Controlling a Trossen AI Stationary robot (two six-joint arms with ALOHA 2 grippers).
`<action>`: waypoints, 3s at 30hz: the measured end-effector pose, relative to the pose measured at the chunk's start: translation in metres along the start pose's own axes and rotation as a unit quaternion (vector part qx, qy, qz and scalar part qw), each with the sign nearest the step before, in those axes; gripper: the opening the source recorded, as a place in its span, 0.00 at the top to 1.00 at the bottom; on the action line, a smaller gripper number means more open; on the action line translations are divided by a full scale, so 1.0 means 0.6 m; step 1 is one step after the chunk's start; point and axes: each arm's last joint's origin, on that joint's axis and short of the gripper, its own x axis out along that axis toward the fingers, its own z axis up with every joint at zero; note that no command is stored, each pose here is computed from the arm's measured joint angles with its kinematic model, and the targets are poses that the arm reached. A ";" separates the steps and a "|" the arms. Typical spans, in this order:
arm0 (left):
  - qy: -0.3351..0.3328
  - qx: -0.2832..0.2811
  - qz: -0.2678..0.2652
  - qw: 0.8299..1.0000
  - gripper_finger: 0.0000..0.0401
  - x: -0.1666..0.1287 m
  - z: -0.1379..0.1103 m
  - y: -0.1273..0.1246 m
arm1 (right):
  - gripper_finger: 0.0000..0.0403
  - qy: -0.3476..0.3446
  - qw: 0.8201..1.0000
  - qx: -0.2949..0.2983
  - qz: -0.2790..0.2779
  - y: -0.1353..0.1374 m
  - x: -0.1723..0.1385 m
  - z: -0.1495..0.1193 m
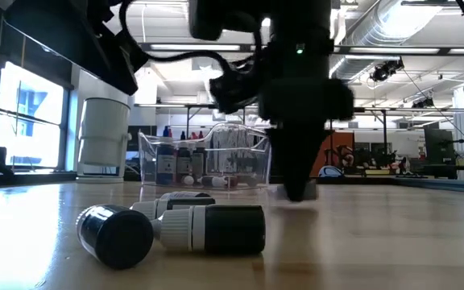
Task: Pick & Place food coloring
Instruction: Put the top small purple food coloring bottle into the bin, then put the small purple food coloring bottle into the bin
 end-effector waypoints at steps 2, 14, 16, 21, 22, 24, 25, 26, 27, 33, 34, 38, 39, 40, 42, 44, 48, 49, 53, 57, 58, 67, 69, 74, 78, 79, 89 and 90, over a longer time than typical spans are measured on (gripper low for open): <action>0.001 -0.008 -0.007 1.000 0.57 0.000 0.000 -0.001 | 0.84 -0.002 1.000 -0.006 0.010 -0.016 -0.024 0.000; 0.006 -0.015 -0.037 0.999 0.57 -0.001 0.001 -0.004 | 0.81 -0.175 0.968 0.070 -0.165 -0.257 -0.168 0.046; 0.008 -0.015 -0.046 0.999 0.57 -0.001 0.000 -0.005 | 0.80 -0.213 0.964 0.079 -0.142 -0.305 -0.167 0.071; 0.008 -0.015 -0.048 0.999 0.57 -0.001 0.000 -0.005 | 0.79 -0.280 0.957 0.076 0.018 -0.395 -0.128 0.122; 0.008 -0.015 -0.048 0.999 0.57 -0.001 0.000 -0.005 | 0.79 -0.270 0.960 0.069 0.026 -0.406 -0.113 0.124; 0.009 -0.015 -0.047 0.999 0.57 -0.001 0.000 -0.005 | 0.80 -0.242 0.969 0.047 0.017 -0.421 -0.088 0.124; 0.009 -0.015 -0.047 0.999 0.57 -0.001 0.000 -0.005 | 0.80 -0.224 0.974 0.038 0.009 -0.427 -0.076 0.122; 0.010 -0.015 -0.047 0.999 0.57 -0.001 0.000 -0.005 | 0.80 -0.208 0.978 0.033 0.006 -0.432 -0.067 0.120; 0.011 -0.015 -0.047 0.999 0.57 -0.001 -0.001 -0.005 | 0.80 -0.194 0.981 0.030 0.011 -0.436 -0.055 0.119; 0.012 -0.015 -0.047 0.999 0.57 -0.001 -0.001 -0.005 | 0.76 -0.165 0.986 -0.010 0.029 -0.436 -0.008 0.125; 0.012 -0.015 -0.048 0.999 0.57 -0.001 -0.001 -0.005 | 0.75 -0.167 0.985 -0.029 0.023 -0.435 -0.008 0.126; 0.012 -0.015 -0.048 0.999 0.57 -0.001 -0.001 -0.005 | 0.71 -0.176 0.983 -0.050 -0.015 -0.428 -0.017 0.130; 0.012 -0.015 -0.048 0.999 0.57 -0.001 -0.001 -0.005 | 0.70 -0.179 0.982 -0.049 -0.021 -0.426 -0.019 0.130; 0.012 -0.015 -0.048 0.999 0.57 -0.001 -0.001 -0.005 | 0.69 -0.183 0.982 -0.050 -0.024 -0.424 -0.023 0.131; 0.012 -0.015 -0.048 0.999 0.57 -0.001 -0.001 -0.005 | 0.67 -0.184 0.981 -0.052 -0.026 -0.420 -0.034 0.129; 0.010 -0.013 -0.048 0.999 0.57 -0.001 0.000 -0.005 | 0.66 -0.191 0.981 -0.031 -0.029 -0.415 -0.059 0.131; 0.003 -0.012 -0.049 0.999 0.57 0.006 0.002 -0.006 | 0.66 -0.189 0.982 -0.013 -0.014 -0.384 -0.139 0.123; 0.004 -0.014 -0.048 0.999 0.57 0.009 0.001 -0.006 | 0.66 -0.189 0.982 -0.013 -0.008 -0.374 -0.161 0.120; 0.023 -0.048 -0.052 0.997 0.57 0.024 -0.006 -0.006 | 0.68 -0.190 0.981 -0.025 -0.011 -0.328 -0.250 0.094; 0.039 -0.067 -0.044 0.996 0.57 0.038 -0.013 -0.006 | 0.71 -0.181 0.983 -0.036 -0.014 -0.275 -0.323 0.047; 0.042 -0.067 -0.034 0.996 0.57 0.042 -0.015 -0.005 | 0.71 -0.178 0.983 -0.039 -0.018 -0.263 -0.339 0.032; -0.012 0.020 0.000 1.000 0.57 0.091 -0.012 -0.005 | 0.72 -0.184 0.980 -0.032 -0.074 -0.176 -0.363 -0.099; -0.036 0.049 -0.024 0.998 0.57 0.103 -0.008 -0.008 | 0.72 -0.201 0.978 -0.033 -0.051 -0.158 -0.331 -0.120; -0.046 0.072 -0.047 0.995 0.57 0.132 -0.015 -0.012 | 0.75 -0.294 0.954 -0.033 0.037 -0.123 -0.230 -0.167; -0.025 0.073 -0.034 0.996 0.57 0.161 -0.026 -0.011 | 0.78 -0.381 0.920 -0.053 0.073 -0.117 -0.155 -0.198; -0.018 0.077 -0.029 0.996 0.57 0.166 -0.028 -0.010 | 0.78 -0.396 0.913 -0.061 0.081 -0.118 -0.142 -0.205; -0.004 0.045 -0.046 0.998 0.57 0.209 -0.017 0.015 | 0.79 -0.490 0.861 -0.059 0.121 -0.150 -0.128 -0.244; 0.003 0.042 -0.052 0.998 0.57 0.212 -0.020 0.019 | 0.79 -0.497 0.856 -0.055 0.127 -0.151 -0.134 -0.245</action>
